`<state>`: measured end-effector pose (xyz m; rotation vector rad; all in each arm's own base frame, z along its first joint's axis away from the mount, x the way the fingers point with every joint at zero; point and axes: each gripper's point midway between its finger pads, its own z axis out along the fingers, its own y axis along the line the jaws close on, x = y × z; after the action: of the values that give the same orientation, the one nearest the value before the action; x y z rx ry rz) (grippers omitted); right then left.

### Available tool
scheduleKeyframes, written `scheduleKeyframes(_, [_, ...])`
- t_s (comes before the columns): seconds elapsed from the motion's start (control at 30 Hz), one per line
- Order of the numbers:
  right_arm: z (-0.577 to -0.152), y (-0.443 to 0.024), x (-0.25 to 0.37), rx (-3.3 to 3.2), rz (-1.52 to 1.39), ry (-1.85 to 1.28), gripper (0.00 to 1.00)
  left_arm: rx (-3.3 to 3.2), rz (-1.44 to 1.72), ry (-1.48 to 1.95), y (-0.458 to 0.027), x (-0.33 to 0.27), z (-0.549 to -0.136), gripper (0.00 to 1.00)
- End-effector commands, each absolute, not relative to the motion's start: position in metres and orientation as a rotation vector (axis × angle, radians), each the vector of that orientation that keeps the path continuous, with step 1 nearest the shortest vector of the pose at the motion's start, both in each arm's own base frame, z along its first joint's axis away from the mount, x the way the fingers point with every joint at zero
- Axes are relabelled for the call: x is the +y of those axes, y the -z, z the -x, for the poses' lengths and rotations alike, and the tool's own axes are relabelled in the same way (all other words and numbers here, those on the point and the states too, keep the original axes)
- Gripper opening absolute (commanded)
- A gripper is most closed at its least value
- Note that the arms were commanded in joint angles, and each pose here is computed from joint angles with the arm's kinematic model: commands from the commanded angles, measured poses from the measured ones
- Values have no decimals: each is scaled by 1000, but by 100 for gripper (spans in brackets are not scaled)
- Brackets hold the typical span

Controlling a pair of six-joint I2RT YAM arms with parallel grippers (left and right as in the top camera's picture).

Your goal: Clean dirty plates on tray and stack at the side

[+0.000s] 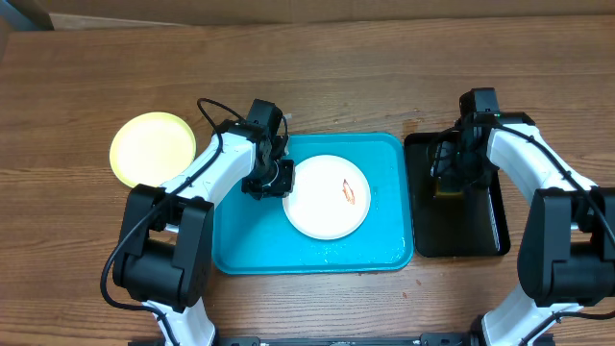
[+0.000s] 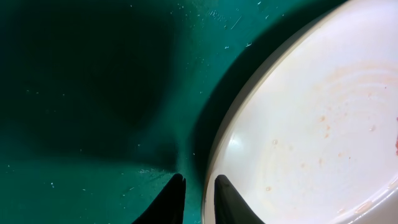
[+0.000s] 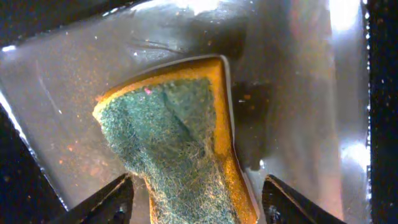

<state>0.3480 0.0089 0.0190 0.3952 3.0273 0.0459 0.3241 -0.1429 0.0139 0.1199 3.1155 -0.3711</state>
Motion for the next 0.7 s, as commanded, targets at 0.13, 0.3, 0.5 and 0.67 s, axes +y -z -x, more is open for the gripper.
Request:
scheduleKeyframes(0.13, [-351,-18,10,3018,-395,-55,59,3118,-103,373,-14,-141,-322,19])
scheduleKeyframes(0.3, [-350,-18,10,3021,-396,-54,56,3119,-103,373,-14,-141,-322,19])
scheduleKeyframes(0.5, [-348,-17,14,3030,-378,-54,56,3118,-104,373,-14,-141,-322,20])
scheduleKeyframes(0.67, [-345,-11,21,3031,-344,-53,55,3119,-104,373,-14,-141,-322,20])
